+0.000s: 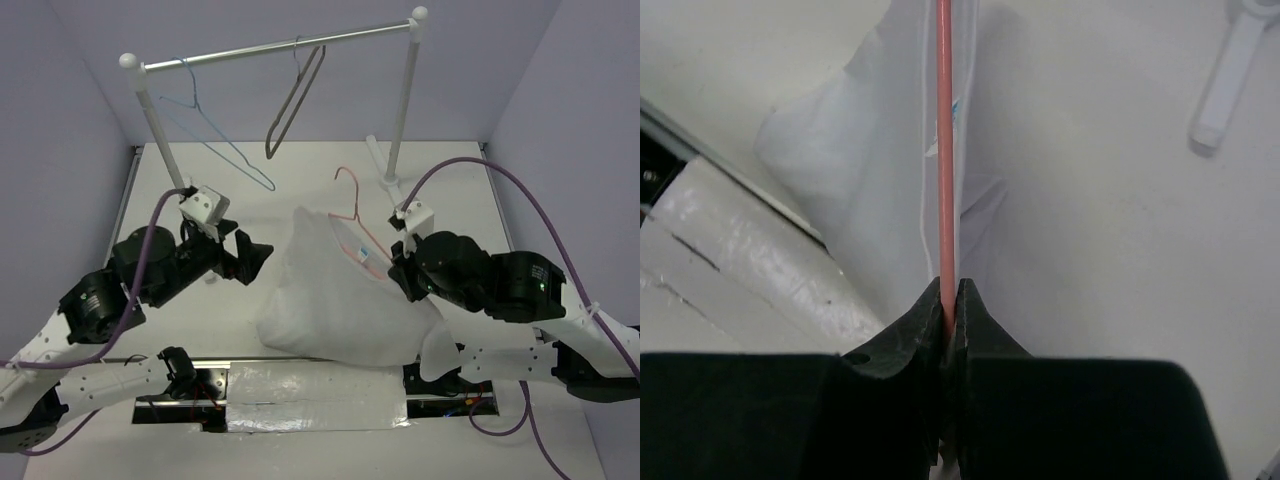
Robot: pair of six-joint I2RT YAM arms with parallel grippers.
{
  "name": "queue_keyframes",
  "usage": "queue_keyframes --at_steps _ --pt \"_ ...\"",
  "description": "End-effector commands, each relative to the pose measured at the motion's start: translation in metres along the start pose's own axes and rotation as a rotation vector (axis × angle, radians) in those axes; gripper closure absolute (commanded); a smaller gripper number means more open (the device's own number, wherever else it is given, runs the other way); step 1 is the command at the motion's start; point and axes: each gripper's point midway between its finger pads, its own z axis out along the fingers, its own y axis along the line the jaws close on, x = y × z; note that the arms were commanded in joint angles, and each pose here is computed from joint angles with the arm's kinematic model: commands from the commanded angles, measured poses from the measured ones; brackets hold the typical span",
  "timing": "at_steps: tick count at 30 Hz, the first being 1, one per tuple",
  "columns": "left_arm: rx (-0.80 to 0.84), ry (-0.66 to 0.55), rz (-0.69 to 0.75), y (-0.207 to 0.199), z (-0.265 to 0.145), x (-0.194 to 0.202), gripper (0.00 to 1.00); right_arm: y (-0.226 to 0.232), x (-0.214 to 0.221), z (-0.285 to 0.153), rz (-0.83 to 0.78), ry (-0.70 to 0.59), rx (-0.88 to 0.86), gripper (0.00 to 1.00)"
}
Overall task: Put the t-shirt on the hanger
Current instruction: Place the hanger at the clothesline.
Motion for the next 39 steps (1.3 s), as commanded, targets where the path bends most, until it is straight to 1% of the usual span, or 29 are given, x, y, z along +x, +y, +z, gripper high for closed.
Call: queue_keyframes --at_steps 1,3,4,5,6,7,9,11,12,13,14,15,16,17,19,21,23,24,26,27,28,29,31,32,33,38,39 --pt "-0.102 -0.006 -0.116 0.014 0.010 0.021 0.01 -0.024 -0.028 -0.009 0.066 -0.051 0.129 1.00" --pt "-0.120 -0.020 -0.144 0.019 0.008 0.028 0.00 -0.026 -0.029 -0.007 0.057 -0.009 0.146 1.00" --pt "-0.143 -0.031 -0.174 0.023 0.007 0.029 0.00 -0.028 -0.032 -0.007 0.062 -0.005 0.158 1.00" --pt "-0.148 -0.032 -0.187 0.024 0.009 0.036 0.00 -0.039 -0.034 -0.004 0.076 -0.006 0.210 1.00" --pt "-0.141 -0.060 -0.212 0.024 0.004 0.034 0.01 -0.044 -0.036 -0.002 0.084 -0.006 0.230 1.00" --pt "-0.134 -0.075 -0.238 0.023 0.004 0.035 0.00 -0.048 -0.042 -0.003 0.086 -0.021 0.237 1.00" --pt "-0.106 -0.090 -0.259 0.019 0.007 0.043 0.01 -0.067 -0.056 -0.002 0.113 -0.062 0.317 1.00" --pt "-0.094 -0.085 -0.278 0.017 0.011 0.051 0.01 -0.080 -0.084 -0.008 0.115 -0.155 0.367 1.00" --pt "-0.095 -0.074 -0.284 0.016 0.019 0.063 0.00 -0.089 -0.097 -0.010 0.114 -0.194 0.408 1.00" --pt "-0.084 -0.072 -0.297 0.013 0.023 0.068 0.01 -0.091 -0.122 -0.015 0.132 -0.291 0.416 1.00" --pt "-0.057 -0.064 -0.300 0.008 0.028 0.074 0.00 -0.096 -0.134 -0.020 0.098 -0.330 0.437 1.00" --pt "-0.054 -0.053 -0.300 0.006 0.037 0.084 0.00 -0.100 -0.147 -0.022 0.101 -0.369 0.449 1.00" --pt "-0.058 -0.042 -0.303 0.006 0.041 0.089 0.01 -0.100 -0.168 -0.031 0.117 -0.448 0.436 1.00" --pt "-0.083 -0.034 -0.304 0.009 0.044 0.093 0.00 -0.101 -0.177 -0.033 0.093 -0.466 0.438 1.00" --pt "-0.108 0.010 -0.285 0.011 0.054 0.105 0.01 -0.105 -0.196 -0.034 0.106 -0.499 0.464 1.00" --pt "-0.099 0.021 -0.286 0.008 0.060 0.110 0.00 -0.110 -0.208 -0.030 0.114 -0.487 0.505 1.00" --pt "-0.080 0.008 -0.292 0.005 0.063 0.113 0.00 -0.116 -0.215 -0.026 0.119 -0.490 0.524 1.00" --pt "-0.082 0.010 -0.290 0.006 0.064 0.120 0.00 -0.119 -0.222 -0.031 0.104 -0.495 0.534 1.00" --pt "-0.079 -0.008 -0.288 0.007 0.065 0.122 0.01 -0.121 -0.228 -0.018 0.099 -0.475 0.542 1.00" --pt "-0.079 -0.013 -0.274 0.008 0.065 0.122 0.00 -0.122 -0.234 -0.019 0.101 -0.487 0.540 1.00" --pt "-0.085 -0.010 -0.265 0.009 0.065 0.123 0.01 -0.123 -0.236 -0.017 0.100 -0.484 0.545 1.00" --pt "-0.091 -0.004 -0.251 0.011 0.066 0.126 0.00 -0.124 -0.237 -0.005 0.088 -0.460 0.548 1.00" --pt "-0.133 0.015 -0.211 0.019 0.068 0.134 0.01 -0.130 -0.241 -0.003 0.100 -0.453 0.564 1.00" --pt "-0.143 0.034 -0.195 0.022 0.069 0.142 0.00 -0.130 -0.241 0.010 0.095 -0.424 0.562 1.00" --pt "-0.146 0.043 -0.181 0.022 0.070 0.147 0.01 -0.133 -0.241 0.011 0.101 -0.418 0.565 1.00" --pt "-0.098 0.041 -0.170 0.016 0.074 0.161 0.01 -0.137 -0.245 0.036 0.103 -0.403 0.548 1.00" --pt "-0.085 0.016 -0.171 0.014 0.075 0.156 0.00 -0.142 -0.245 0.043 0.105 -0.390 0.558 1.00"
